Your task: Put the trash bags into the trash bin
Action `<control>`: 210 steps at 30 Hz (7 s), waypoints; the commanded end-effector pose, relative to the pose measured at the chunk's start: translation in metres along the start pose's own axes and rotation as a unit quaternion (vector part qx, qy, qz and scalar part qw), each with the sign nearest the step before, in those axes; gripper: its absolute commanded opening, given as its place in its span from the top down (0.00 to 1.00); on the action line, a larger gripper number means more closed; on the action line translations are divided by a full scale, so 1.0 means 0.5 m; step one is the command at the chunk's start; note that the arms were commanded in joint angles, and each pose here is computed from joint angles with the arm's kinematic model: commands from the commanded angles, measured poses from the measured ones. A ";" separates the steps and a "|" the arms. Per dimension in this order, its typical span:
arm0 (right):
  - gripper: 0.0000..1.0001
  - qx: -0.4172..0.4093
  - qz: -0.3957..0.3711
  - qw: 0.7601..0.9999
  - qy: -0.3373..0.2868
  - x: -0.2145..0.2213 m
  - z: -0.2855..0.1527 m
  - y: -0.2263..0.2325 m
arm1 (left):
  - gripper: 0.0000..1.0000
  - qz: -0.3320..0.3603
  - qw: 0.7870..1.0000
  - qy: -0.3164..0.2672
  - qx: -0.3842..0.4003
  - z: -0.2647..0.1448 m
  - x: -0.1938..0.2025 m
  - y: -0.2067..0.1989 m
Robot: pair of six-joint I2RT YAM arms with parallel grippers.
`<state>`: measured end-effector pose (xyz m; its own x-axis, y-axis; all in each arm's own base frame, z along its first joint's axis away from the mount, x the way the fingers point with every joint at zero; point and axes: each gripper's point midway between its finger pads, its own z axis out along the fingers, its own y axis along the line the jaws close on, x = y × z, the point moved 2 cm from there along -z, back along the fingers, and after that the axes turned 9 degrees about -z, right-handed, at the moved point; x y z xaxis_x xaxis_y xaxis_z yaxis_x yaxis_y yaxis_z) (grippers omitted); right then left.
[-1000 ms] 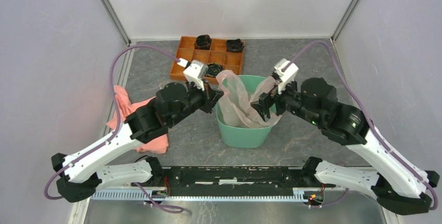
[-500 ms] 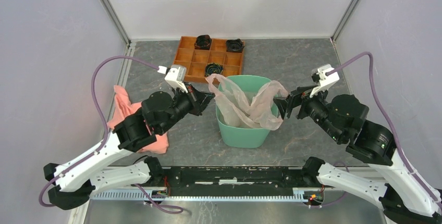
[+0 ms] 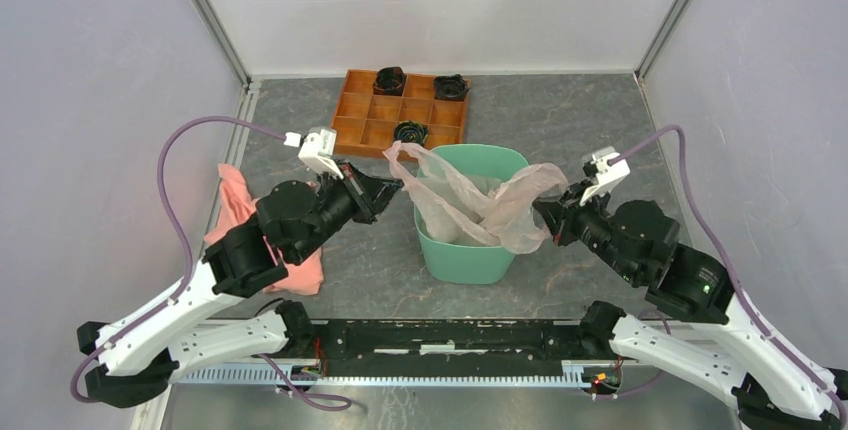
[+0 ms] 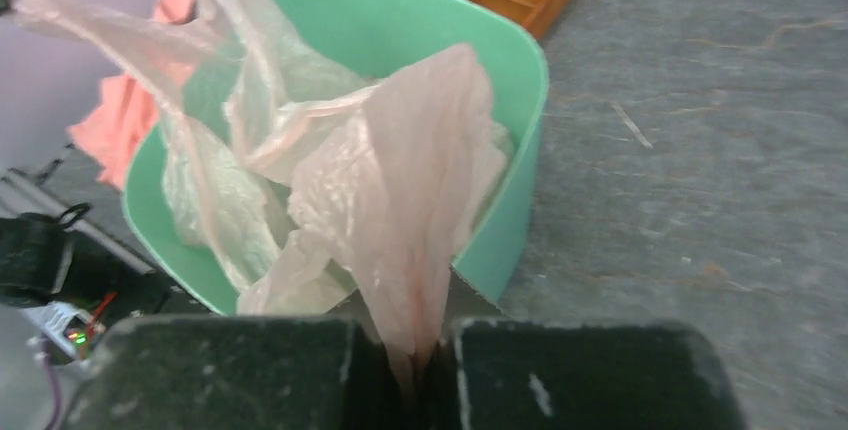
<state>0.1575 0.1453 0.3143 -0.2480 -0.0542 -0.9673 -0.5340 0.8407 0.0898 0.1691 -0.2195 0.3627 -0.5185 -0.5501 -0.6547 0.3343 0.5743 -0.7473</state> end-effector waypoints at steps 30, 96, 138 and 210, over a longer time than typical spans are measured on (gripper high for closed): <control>0.93 0.018 -0.007 0.975 0.222 0.156 -0.140 -0.041 | 0.98 -0.117 0.987 0.068 -0.085 -0.176 0.082 0.163; 0.02 -0.323 0.076 0.936 -0.119 -0.062 -0.176 0.157 | 0.79 -0.092 0.988 -0.084 -0.095 -0.005 -0.041 0.060; 1.00 -0.034 0.045 0.991 0.123 0.132 -0.219 -0.040 | 0.98 -0.122 0.987 0.101 -0.039 -0.185 0.116 0.156; 0.99 0.184 -0.203 0.962 0.011 -0.082 0.077 -0.108 | 0.98 0.153 0.964 0.048 -0.210 0.103 -0.084 0.171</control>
<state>0.2070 0.1317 0.3315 -0.1070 -0.4048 -0.9081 -0.3976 0.8546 -0.3341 0.2319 -0.1688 0.3107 -0.5412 -0.2969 -0.7868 0.0864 0.9110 -0.4032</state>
